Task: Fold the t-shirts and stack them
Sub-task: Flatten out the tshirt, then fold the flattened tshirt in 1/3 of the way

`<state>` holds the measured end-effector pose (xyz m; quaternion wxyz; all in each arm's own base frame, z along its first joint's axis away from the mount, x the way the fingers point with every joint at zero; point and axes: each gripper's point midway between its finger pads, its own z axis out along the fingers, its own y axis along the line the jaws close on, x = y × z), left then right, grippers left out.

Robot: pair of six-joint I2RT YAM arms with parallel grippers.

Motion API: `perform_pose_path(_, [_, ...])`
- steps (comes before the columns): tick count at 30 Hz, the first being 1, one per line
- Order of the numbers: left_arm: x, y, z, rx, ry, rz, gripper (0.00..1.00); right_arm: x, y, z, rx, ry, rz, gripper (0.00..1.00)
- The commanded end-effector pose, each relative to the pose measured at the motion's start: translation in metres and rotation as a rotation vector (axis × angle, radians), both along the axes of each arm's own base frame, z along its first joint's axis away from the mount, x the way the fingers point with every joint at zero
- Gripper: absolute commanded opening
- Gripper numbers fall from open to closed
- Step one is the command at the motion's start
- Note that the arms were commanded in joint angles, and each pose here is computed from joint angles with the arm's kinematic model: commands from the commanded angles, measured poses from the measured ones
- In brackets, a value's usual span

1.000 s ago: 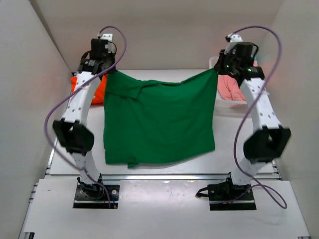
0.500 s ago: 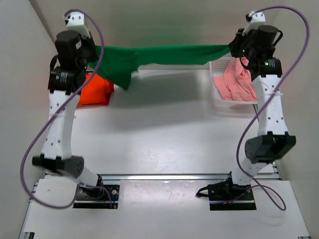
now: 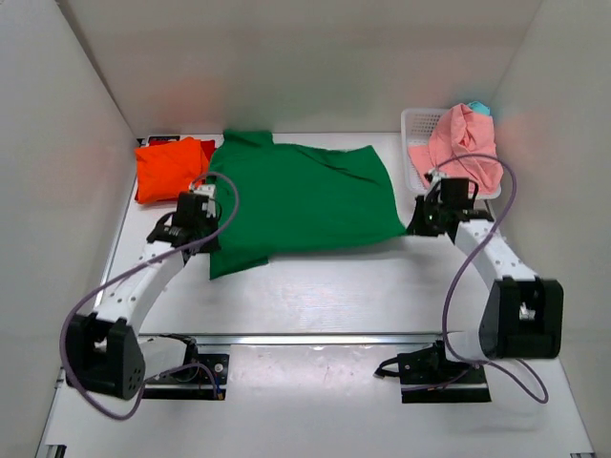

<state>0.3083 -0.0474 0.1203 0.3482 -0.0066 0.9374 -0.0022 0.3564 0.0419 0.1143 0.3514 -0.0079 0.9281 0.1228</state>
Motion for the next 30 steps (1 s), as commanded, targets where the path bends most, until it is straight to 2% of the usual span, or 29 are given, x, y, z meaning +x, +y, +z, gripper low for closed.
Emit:
perform_pose_path(1, [-0.042,-0.021,0.005,-0.141,-0.001,-0.026,0.00,-0.031,0.003,0.024,0.058,-0.094,-0.077,0.00])
perform_pose_path(4, [-0.072,-0.028,-0.013,-0.189,0.093,-0.057,0.00,-0.071,0.009,0.001,0.076,-0.007,-0.102,0.00])
perform_pose_path(9, [-0.089,-0.042,-0.013,-0.205,0.127,-0.109,0.00,-0.103,0.000,-0.016,0.085,0.059,-0.129,0.00])
perform_pose_path(17, [-0.073,-0.024,-0.006,-0.221,0.083,-0.033,0.00,-0.105,-0.014,-0.028,0.051,0.112,-0.178,0.00])
perform_pose_path(19, [-0.068,-0.017,-0.010,-0.185,0.084,-0.008,0.00,-0.106,-0.018,-0.032,0.051,0.125,-0.191,0.00])
perform_pose_path(30, [-0.023,-0.004,-0.005,-0.170,0.040,0.050,0.00,-0.075,-0.027,-0.026,0.050,0.093,-0.195,0.00])
